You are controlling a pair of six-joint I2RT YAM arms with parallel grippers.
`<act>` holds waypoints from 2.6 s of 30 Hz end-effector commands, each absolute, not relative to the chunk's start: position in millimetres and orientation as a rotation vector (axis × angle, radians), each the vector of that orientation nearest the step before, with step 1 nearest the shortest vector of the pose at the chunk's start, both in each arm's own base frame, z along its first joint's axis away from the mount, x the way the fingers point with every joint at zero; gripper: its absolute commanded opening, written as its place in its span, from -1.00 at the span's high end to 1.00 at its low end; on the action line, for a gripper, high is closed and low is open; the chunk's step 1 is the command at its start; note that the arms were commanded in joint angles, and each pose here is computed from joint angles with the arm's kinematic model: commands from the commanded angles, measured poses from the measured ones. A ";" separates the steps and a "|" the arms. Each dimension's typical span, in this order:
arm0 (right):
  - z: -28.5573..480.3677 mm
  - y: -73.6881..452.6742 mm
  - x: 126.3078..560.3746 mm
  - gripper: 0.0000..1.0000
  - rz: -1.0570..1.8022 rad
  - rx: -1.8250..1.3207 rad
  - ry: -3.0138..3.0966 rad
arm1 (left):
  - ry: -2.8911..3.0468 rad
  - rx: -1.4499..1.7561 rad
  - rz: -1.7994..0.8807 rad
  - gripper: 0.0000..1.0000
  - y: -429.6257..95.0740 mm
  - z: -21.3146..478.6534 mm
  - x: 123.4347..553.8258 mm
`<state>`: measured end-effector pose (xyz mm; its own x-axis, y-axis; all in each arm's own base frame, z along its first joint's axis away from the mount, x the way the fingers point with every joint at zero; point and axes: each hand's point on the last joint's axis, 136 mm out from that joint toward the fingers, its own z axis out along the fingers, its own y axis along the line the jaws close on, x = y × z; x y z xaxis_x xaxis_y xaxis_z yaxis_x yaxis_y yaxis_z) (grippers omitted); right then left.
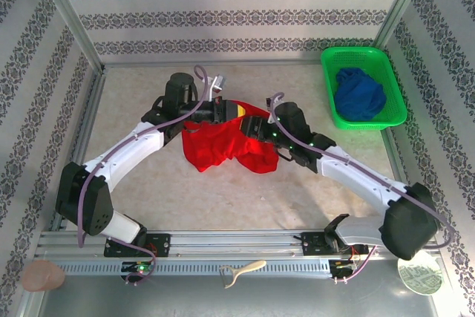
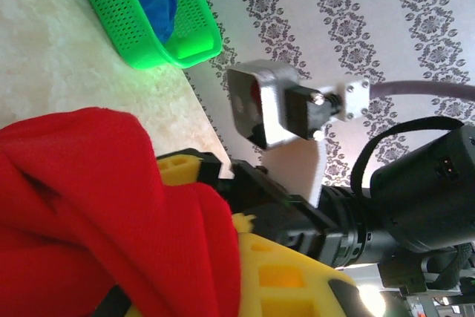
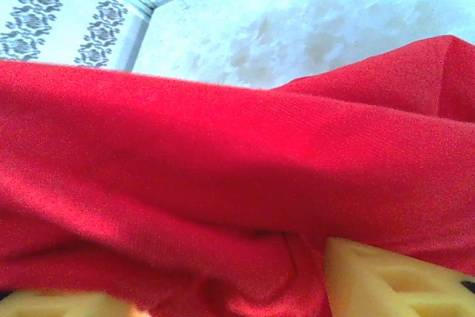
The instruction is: Fold the inside-out t-shirt
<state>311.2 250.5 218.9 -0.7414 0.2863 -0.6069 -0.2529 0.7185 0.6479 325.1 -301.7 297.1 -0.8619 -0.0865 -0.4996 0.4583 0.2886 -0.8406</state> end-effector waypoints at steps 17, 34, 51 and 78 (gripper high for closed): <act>243.7 263.9 304.2 -0.19 1.080 -0.026 2.130 | 2.000 0.384 -1.660 1.00 -292.8 325.5 324.3; 178.1 332.5 375.6 0.53 1.256 0.029 2.242 | 1.908 0.255 -1.707 1.00 -273.8 328.4 341.8; 288.0 248.6 303.5 1.00 1.541 -0.033 2.008 | 2.150 -0.152 -1.203 0.72 -186.8 228.7 435.1; 268.9 238.2 326.3 1.00 1.441 0.097 2.053 | 2.342 0.228 -0.980 -0.59 -298.5 220.3 350.3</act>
<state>324.5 236.3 252.1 -0.8255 0.3884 -0.4096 -0.2392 0.4166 0.8770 346.2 -296.7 225.8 -0.8205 -0.1171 -0.5595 0.3407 0.6858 -0.6431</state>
